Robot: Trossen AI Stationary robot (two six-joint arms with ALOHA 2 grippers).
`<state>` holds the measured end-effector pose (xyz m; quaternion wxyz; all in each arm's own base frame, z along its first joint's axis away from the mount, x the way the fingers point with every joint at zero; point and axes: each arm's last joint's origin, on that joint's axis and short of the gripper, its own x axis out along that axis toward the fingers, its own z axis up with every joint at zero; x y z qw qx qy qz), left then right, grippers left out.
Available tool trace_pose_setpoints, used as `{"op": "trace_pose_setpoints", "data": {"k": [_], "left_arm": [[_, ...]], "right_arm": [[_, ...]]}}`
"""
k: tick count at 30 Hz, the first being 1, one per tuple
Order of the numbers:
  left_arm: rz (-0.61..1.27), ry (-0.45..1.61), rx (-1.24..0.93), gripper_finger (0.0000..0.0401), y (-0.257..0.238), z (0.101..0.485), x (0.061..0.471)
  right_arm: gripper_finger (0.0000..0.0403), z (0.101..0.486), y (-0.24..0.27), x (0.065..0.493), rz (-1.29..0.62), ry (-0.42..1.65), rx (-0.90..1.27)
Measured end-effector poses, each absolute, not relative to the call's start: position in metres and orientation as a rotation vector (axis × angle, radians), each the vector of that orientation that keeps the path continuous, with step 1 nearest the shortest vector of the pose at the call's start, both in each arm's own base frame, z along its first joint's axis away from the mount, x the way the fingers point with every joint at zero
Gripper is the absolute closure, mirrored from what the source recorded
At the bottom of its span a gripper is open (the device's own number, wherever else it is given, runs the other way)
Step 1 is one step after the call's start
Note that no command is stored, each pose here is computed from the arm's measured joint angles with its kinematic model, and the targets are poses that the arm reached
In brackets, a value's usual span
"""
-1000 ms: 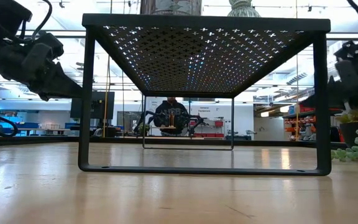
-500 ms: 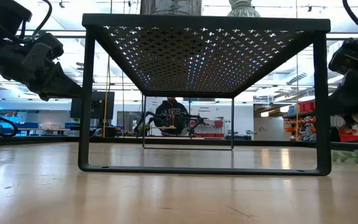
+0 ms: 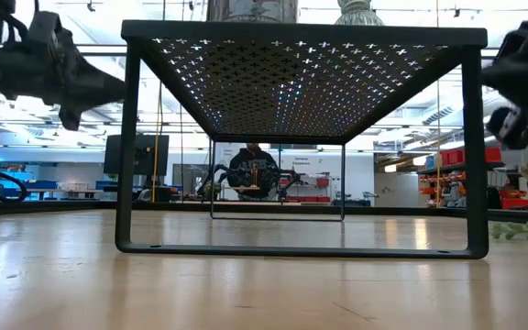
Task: Pick & Place candle stick holders
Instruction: Return to Home Position
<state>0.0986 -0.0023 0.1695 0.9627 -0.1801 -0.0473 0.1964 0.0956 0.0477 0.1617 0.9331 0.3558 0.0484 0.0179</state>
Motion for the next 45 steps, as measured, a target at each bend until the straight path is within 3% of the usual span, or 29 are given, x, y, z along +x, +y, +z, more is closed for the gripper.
{"op": "trace_pose_setpoints", "data": {"k": [10, 32, 39, 45], "left_arm": [[0.390, -0.159, -0.393, 0.0328, -0.001, 0.174, 0.093], [0.391, -0.148, -0.389, 0.0328, -0.001, 0.173, 0.093], [0.392, -0.146, -0.388, 0.0328, -0.001, 0.173, 0.093], [0.391, -0.146, -0.388, 0.0328, -0.001, 0.173, 0.093]], "right_arm": [[0.0396, 0.182, 0.036, 0.086, 0.064, -0.120, 0.856], [0.0396, 0.178, 0.036, 0.087, 0.057, -0.088, 0.828], [0.0396, 0.177, 0.033, 0.087, -0.041, -0.093, 0.393], [0.0396, 0.179, 0.029, 0.089, -0.017, -0.116, 0.288]]}}
